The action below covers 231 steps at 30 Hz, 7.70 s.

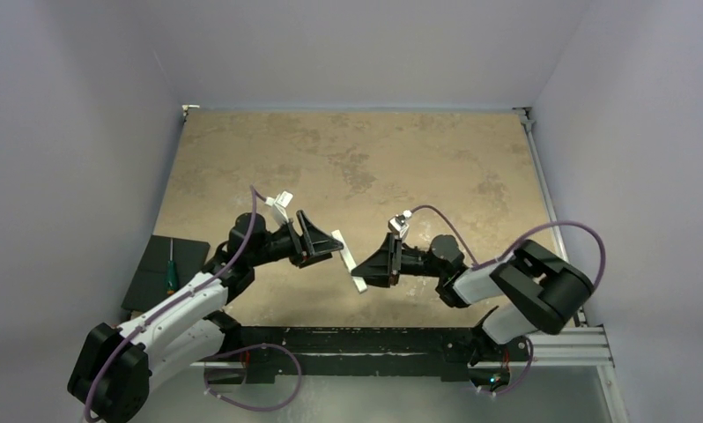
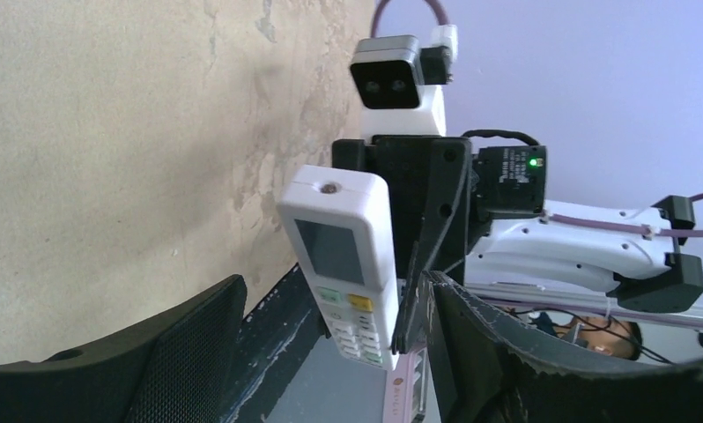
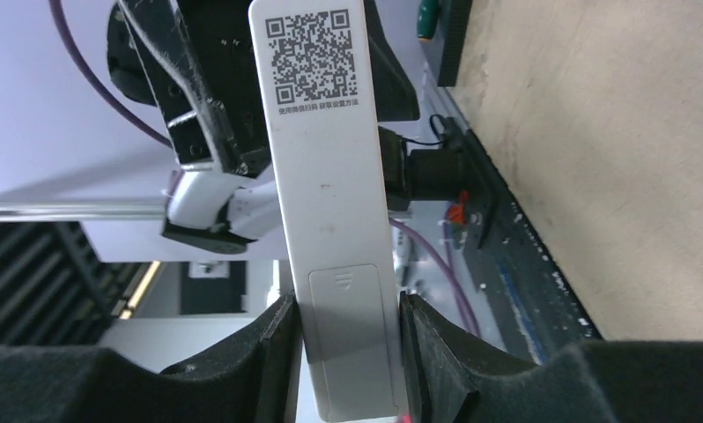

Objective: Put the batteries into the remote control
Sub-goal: Turn over the remote control at the center of the board, then reset both arms

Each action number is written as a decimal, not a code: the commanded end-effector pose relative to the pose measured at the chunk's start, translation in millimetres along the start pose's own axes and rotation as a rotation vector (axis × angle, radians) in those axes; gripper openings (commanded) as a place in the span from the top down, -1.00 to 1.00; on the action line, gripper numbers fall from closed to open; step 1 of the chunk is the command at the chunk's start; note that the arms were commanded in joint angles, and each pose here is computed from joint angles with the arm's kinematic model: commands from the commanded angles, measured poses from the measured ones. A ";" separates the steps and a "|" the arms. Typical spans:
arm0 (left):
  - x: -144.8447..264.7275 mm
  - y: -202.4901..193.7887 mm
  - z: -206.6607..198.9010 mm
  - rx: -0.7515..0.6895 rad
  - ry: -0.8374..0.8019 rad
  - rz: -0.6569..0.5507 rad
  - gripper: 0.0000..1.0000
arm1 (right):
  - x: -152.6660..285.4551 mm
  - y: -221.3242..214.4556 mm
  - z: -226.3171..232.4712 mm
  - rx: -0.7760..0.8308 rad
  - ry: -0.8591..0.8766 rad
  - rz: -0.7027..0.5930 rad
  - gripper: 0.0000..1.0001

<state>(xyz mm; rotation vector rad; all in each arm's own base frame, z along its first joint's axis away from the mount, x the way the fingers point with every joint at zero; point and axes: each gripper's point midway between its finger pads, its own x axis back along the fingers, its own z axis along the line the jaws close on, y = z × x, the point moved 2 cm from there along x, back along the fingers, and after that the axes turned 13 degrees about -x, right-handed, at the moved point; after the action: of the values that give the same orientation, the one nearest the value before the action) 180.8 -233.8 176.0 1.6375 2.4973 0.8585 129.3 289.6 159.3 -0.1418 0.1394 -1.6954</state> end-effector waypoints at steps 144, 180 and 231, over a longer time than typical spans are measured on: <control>-67.9 16.9 69.6 -0.292 0.747 0.263 1.00 | 106.7 70.9 34.0 0.622 -0.774 -0.723 -0.93; -95.1 2.3 98.6 -0.347 0.892 0.359 0.04 | 111.9 73.7 18.9 0.609 -0.808 -0.737 -0.94; 25.1 96.2 -35.1 -0.639 0.666 -0.178 -0.89 | 125.2 63.4 110.5 0.793 -0.703 -0.806 -0.98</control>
<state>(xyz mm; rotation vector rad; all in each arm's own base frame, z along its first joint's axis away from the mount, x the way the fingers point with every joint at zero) 241.9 -213.9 230.8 1.1569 2.2490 2.1573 193.4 167.5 232.8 -0.2651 -1.2035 -2.1921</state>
